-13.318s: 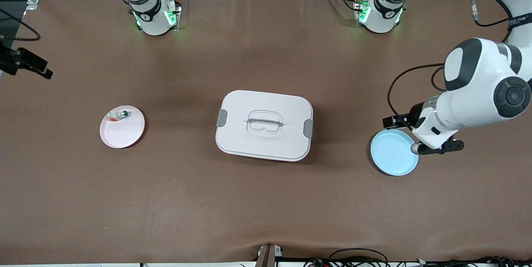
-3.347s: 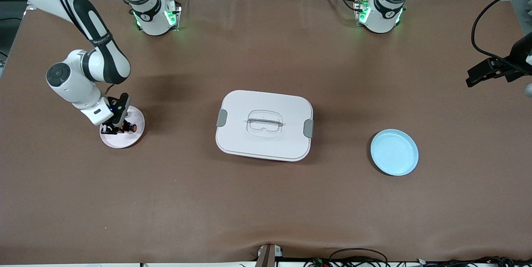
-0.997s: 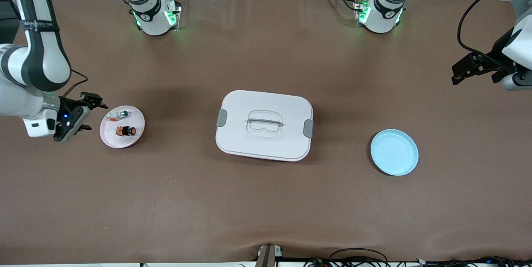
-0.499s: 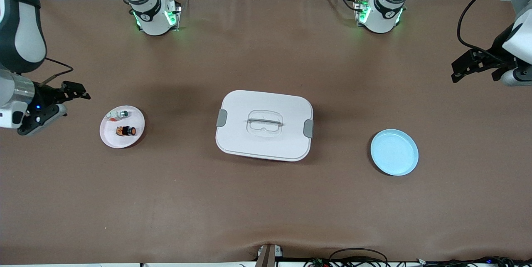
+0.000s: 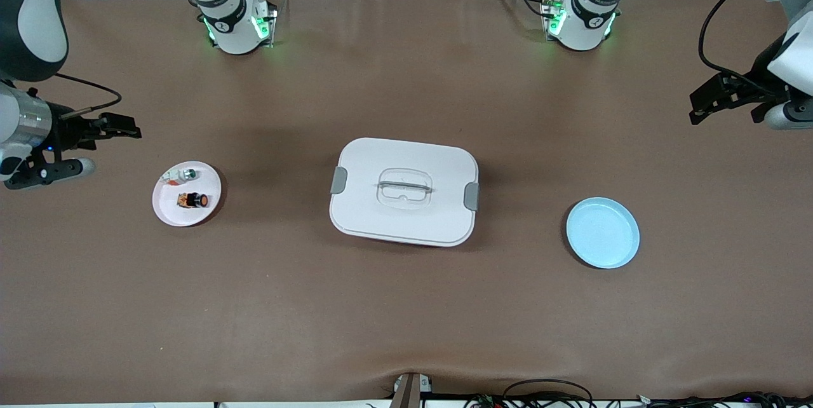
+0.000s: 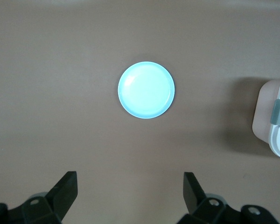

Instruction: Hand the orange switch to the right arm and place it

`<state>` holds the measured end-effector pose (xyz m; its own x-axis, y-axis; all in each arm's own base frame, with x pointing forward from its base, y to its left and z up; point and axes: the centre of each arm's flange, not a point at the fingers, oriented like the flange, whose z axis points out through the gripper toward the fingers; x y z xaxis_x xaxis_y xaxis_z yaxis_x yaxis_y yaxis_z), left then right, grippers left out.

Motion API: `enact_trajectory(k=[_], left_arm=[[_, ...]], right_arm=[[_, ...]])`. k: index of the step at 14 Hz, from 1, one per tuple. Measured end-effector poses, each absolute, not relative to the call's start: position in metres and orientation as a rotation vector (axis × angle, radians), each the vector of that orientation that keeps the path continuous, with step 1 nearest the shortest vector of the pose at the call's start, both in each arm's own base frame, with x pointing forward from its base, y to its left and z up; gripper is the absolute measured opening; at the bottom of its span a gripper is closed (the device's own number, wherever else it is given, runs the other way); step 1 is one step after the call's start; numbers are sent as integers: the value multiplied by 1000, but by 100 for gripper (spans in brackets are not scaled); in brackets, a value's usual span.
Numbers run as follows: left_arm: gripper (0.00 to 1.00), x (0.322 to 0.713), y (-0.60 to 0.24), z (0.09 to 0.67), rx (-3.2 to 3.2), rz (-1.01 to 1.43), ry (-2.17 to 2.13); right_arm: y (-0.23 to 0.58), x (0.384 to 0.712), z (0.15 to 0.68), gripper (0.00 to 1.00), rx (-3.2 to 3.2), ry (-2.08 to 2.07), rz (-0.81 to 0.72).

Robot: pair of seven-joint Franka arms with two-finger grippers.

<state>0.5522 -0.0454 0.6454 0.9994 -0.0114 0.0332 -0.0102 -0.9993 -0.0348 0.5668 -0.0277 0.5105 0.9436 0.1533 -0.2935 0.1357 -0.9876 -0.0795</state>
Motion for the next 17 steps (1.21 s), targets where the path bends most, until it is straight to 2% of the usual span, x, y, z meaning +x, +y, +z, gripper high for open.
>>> enact_trajectory(k=[4, 10, 17], left_arm=[[100, 547, -46, 649, -3112, -38, 19], [100, 543, -46, 653, -3112, -38, 19], [100, 542, -42, 655, -3112, -44, 9]], right_arm=[[-23, 566, 519, 100, -3055, -163, 470], [-37, 562, 570, 100, -3064, -118, 453], [-40, 565, 575, 100, -3151, -132, 444]])
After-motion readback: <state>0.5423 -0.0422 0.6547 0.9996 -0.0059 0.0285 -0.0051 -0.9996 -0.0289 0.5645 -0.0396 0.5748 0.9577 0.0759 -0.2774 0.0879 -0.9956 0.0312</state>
